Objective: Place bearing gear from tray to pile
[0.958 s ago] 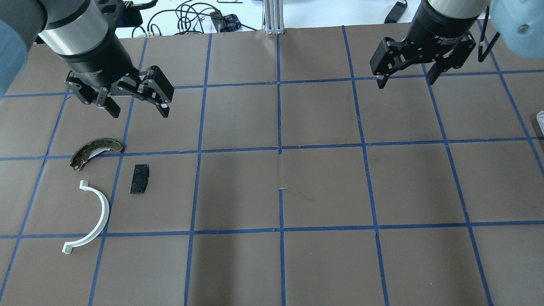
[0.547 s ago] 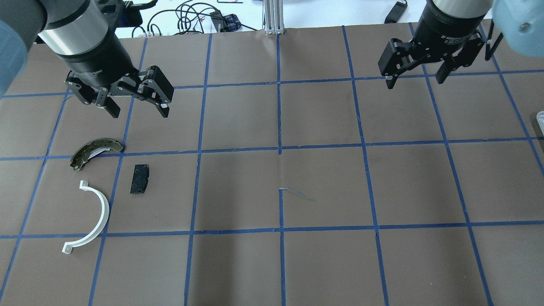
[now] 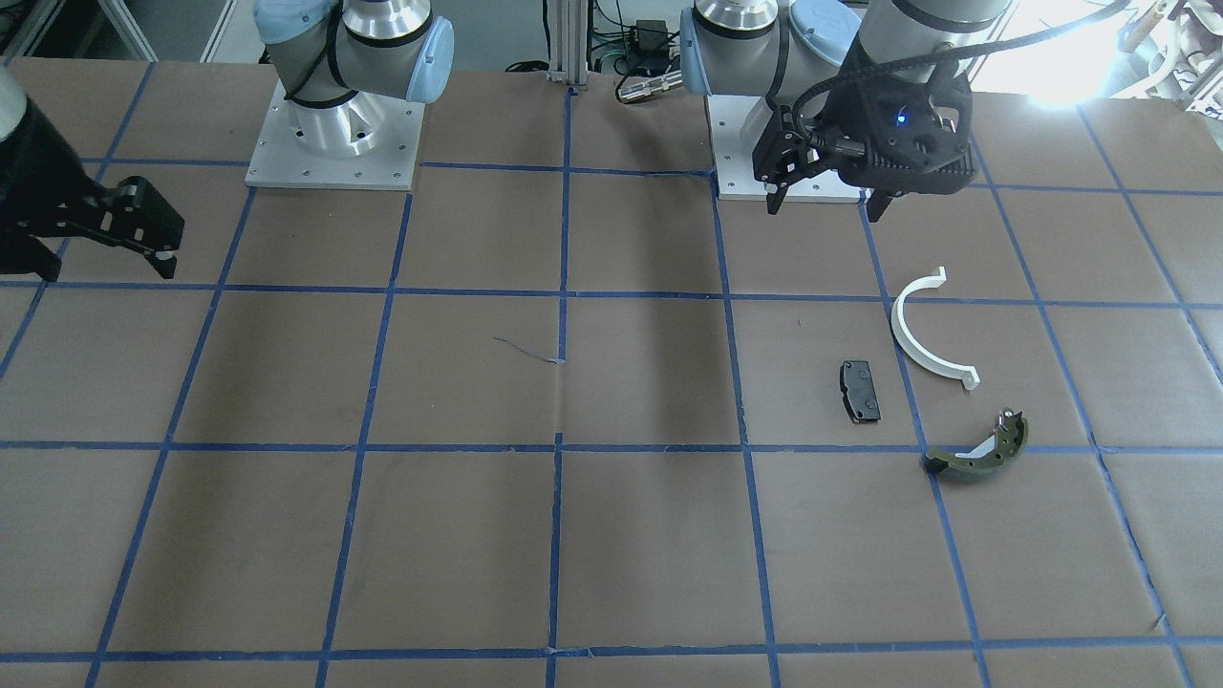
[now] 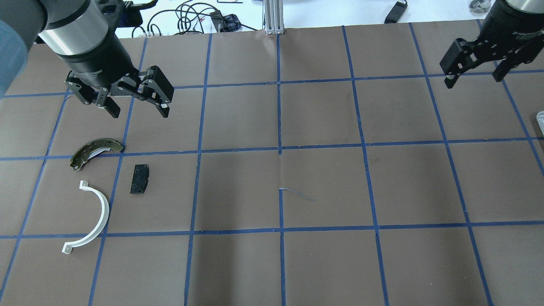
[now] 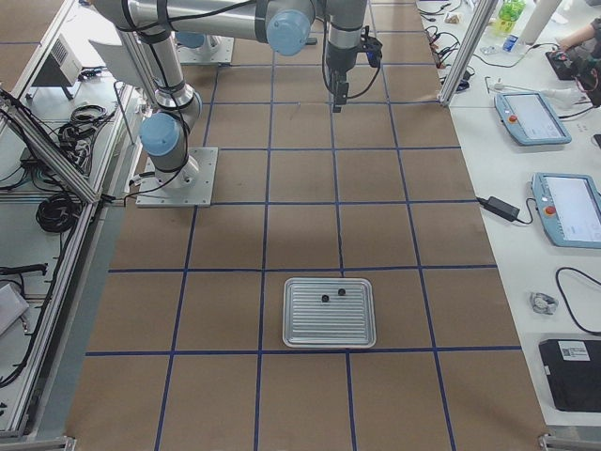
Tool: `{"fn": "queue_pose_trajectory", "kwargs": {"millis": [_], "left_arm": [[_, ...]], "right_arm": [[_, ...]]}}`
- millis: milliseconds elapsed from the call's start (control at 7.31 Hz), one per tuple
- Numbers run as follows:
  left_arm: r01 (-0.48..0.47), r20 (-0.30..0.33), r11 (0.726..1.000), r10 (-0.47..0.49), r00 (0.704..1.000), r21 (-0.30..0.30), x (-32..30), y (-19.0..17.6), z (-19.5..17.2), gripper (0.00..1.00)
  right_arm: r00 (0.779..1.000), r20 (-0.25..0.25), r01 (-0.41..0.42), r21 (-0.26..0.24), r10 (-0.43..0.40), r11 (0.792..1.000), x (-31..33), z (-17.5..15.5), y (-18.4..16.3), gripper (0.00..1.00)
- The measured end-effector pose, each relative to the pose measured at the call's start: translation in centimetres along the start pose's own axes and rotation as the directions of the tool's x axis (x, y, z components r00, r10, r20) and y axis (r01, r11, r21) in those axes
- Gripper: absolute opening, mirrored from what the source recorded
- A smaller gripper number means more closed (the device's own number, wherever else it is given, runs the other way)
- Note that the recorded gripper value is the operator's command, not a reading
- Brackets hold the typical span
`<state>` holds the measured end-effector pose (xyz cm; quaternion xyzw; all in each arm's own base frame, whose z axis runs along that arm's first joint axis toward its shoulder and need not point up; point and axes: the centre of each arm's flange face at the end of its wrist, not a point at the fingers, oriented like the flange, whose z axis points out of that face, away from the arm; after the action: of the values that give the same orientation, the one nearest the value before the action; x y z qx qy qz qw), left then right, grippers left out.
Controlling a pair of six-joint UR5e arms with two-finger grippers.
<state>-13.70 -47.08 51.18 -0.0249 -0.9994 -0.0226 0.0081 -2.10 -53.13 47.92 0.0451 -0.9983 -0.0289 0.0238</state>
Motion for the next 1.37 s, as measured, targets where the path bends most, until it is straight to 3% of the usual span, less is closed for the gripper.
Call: {"fn": "queue_pose_trajectory", "kwargs": {"millis": [274,547,821,1095,1368], "left_arm": [[0.0,0.0,1.0,0.0,1.0,0.0,0.0,0.0,0.0,1.0],[0.0,0.0,1.0,0.0,1.0,0.0,0.0,0.0,0.0,1.0],[0.0,0.0,1.0,0.0,1.0,0.0,0.0,0.0,0.0,1.0],[0.0,0.0,1.0,0.0,1.0,0.0,0.0,0.0,0.0,1.0],[0.0,0.0,1.0,0.0,1.0,0.0,0.0,0.0,0.0,1.0]], "right_arm": [[1.0,0.011,-0.012,-0.059,0.013,0.998,10.1,4.2,0.7,1.0],[1.0,0.013,-0.01,-0.07,0.011,0.998,19.0,8.1,1.8,1.0],[1.0,0.014,0.014,-0.049,-0.013,0.999,27.7,13.0,3.2,1.0],[1.0,0.017,-0.006,-0.024,0.006,1.0,35.5,19.8,4.3,1.0],[0.999,0.019,0.038,0.017,-0.039,0.999,40.0,25.6,5.0,1.0]]}}
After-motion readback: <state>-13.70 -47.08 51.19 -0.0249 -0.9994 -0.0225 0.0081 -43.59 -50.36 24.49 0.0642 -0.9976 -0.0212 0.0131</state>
